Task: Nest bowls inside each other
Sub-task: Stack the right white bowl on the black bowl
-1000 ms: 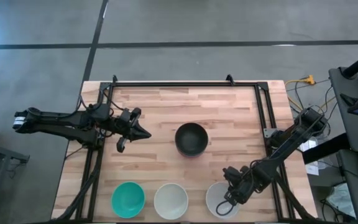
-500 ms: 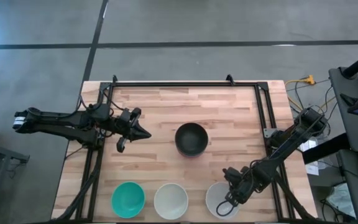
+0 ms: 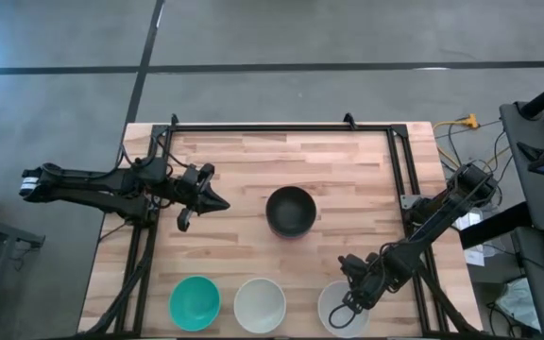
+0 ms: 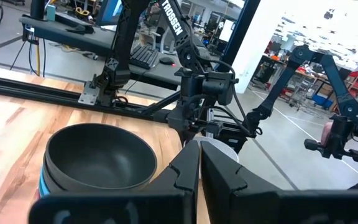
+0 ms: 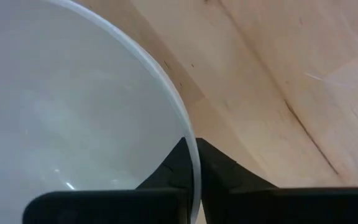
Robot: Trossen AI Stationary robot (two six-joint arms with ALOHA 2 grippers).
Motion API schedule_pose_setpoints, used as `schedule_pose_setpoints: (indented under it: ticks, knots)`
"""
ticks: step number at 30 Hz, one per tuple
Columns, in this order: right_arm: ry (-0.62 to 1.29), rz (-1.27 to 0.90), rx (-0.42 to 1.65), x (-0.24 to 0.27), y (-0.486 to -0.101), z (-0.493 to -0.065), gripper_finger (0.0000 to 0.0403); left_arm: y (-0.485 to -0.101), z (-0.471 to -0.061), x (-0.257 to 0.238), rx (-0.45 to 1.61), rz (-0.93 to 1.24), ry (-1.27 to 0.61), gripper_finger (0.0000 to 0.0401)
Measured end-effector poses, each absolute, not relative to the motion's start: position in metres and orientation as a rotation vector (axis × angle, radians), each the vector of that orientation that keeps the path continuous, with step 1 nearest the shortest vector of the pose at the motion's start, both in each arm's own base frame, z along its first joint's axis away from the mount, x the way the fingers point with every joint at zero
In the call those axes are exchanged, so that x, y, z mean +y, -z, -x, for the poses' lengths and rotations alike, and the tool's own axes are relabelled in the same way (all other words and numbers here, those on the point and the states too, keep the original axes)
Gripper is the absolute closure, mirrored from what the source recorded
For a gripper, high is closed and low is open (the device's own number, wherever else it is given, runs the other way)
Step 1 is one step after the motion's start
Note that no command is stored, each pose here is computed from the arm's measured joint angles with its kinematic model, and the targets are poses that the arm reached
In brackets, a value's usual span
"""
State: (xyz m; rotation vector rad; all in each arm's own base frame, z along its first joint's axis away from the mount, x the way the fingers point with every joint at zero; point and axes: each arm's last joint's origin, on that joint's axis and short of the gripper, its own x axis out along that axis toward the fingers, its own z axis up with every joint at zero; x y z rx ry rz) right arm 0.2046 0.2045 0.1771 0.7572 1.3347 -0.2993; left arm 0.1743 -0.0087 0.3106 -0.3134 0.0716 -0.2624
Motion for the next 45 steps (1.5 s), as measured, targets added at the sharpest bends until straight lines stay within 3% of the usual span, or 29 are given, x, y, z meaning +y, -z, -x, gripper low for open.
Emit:
schedule_pose_setpoints:
  ticks: [11,23,27,34,45]
  knots:
    - [0.212,-0.746,1.46,0.206,-0.204,-0.213,0.0394,-0.311,-0.174,-0.009,0.071,0.311,0.262,0.0401]
    - [0.126,-0.766,1.361,0.174,-0.357,-0.207,0.0394,-0.305,-0.182,-0.009,0.102,0.314,0.258,0.0401]
    - [0.182,-0.734,1.261,0.159,-0.388,-0.194,0.0394,-0.304,-0.188,-0.009,0.096,0.314,0.258,0.0401]
    - [0.244,-0.687,1.21,0.142,-0.396,-0.194,0.0394,-0.305,-0.198,-0.009,0.051,0.352,0.266,0.0401]
    - [0.185,-0.541,0.976,0.072,-0.401,-0.253,0.0394,-0.32,-0.2,-0.009,-0.09,0.34,0.284,0.0401]
